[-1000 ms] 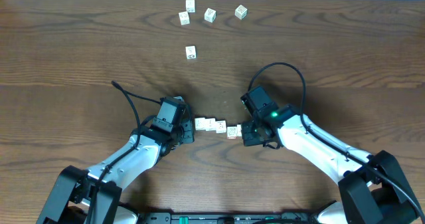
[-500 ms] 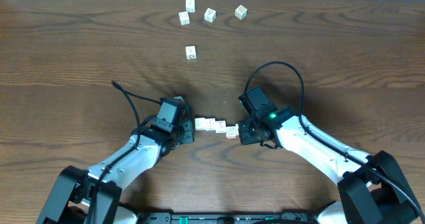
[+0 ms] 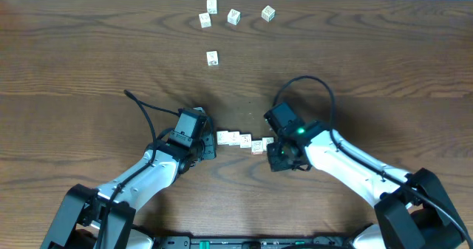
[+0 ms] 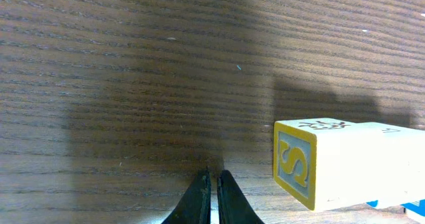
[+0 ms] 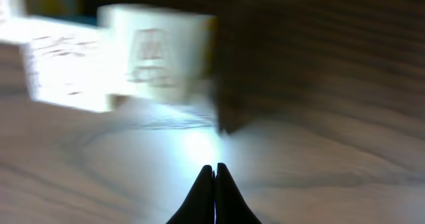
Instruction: Lift 5 blocks
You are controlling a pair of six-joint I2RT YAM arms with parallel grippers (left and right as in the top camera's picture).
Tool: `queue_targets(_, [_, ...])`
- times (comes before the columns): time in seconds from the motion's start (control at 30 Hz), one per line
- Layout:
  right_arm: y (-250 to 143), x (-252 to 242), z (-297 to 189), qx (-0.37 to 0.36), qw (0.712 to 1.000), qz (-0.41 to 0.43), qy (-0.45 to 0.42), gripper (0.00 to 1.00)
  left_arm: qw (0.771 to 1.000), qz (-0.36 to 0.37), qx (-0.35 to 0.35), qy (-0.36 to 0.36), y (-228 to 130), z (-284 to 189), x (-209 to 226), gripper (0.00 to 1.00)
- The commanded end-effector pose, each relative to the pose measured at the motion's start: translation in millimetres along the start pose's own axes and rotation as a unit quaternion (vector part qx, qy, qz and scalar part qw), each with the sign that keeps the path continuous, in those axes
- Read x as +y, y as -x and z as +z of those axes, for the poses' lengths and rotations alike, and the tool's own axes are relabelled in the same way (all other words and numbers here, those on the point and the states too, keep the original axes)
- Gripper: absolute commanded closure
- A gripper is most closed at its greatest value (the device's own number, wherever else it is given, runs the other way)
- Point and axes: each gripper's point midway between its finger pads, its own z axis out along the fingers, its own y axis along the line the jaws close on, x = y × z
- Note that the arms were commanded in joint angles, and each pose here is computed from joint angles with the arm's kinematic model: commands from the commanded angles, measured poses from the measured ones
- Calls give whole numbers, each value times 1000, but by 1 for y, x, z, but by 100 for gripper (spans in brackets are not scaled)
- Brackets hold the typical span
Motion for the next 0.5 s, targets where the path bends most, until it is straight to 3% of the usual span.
queue_targets(0.0, [-8,21,4,7,1000,-16,21,99,1000,4,-4,5,0,-2,2,92])
queue_targets(0.47, [7,39,4,-41,999,-3,25,99,1000,4,-4,5,0,-2,2,93])
